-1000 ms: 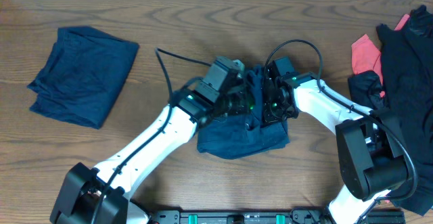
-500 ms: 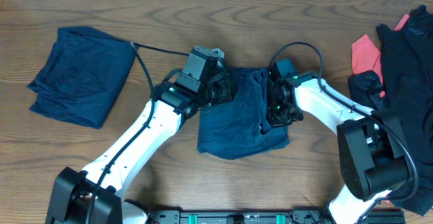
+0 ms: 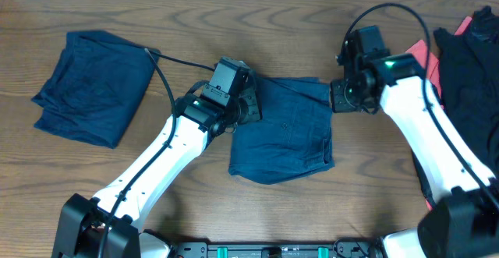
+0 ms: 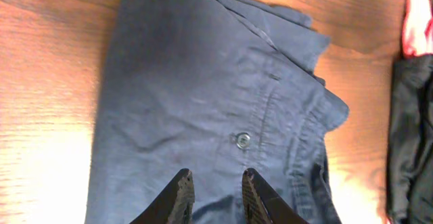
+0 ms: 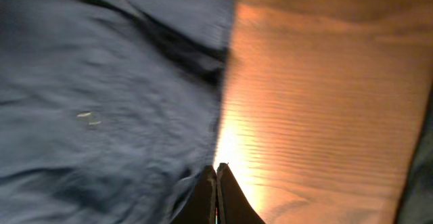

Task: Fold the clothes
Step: 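Press and release the folded shorts with both grippers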

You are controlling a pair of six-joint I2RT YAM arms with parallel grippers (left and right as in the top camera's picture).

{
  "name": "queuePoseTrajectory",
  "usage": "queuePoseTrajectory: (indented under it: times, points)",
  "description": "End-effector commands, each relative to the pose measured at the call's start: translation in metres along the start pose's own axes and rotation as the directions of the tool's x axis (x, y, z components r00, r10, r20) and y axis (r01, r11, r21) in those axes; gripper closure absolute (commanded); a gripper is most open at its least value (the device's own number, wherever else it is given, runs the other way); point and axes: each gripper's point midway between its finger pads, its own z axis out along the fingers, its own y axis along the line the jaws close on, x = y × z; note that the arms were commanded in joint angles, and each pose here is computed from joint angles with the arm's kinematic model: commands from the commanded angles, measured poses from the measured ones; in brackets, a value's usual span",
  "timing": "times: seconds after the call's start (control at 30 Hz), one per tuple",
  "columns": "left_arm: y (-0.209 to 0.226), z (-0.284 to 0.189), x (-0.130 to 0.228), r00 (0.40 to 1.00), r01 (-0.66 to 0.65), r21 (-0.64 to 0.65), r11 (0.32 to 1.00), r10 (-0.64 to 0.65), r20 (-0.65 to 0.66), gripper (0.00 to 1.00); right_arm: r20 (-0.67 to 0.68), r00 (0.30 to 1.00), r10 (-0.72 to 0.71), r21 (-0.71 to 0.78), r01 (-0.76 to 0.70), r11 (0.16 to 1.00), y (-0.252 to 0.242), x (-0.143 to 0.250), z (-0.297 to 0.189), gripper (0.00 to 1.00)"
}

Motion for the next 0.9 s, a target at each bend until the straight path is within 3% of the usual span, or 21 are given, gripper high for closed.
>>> queuePoseTrajectory:
  times: [0.0, 0.27, 0.4, 0.6, 0.73, 0.87]
  points:
    - [0.008, -0.006, -0.016, 0.998, -0.012, -0.056, 0.998, 0.016, 0.068, 0.73, -0.020, 0.997, -0.074, -0.163, 0.070, 0.984, 0.029, 0.007, -0.007, 0.99]
    - [0.035, 0.007, -0.047, 0.975, -0.072, -0.226, 0.971, 0.117, 0.189, 0.73, -0.214, 0.950, -0.228, -0.392, 0.130, 0.911, 0.076, 0.065, 0.023, 0.99]
    - [0.033, 0.023, -0.067, 0.950, -0.160, -0.229, 0.960, 0.213, 0.228, 0.68, -0.299, 0.915, -0.271, -0.396, 0.139, 0.908, 0.085, 0.095, 0.048, 0.99]
    - [0.057, 0.065, -0.061, 0.969, -0.152, -0.245, 0.958, 0.193, 0.157, 0.67, -0.385, 0.866, -0.319, -0.389, 0.161, 0.907, 0.091, 0.132, 0.085, 0.99]
    - [0.072, 0.091, -0.032, 0.986, -0.154, -0.237, 0.959, 0.164, 0.021, 0.67, -0.412, 0.876, -0.249, -0.258, 0.150, 0.954, 0.071, 0.137, 0.115, 0.99]
    - [0.094, 0.092, 0.000, 0.987, -0.147, -0.299, 0.943, 0.118, -0.112, 0.67, -0.347, 0.936, -0.060, 0.044, 0.080, 0.996, 0.025, 0.114, 0.138, 0.99]
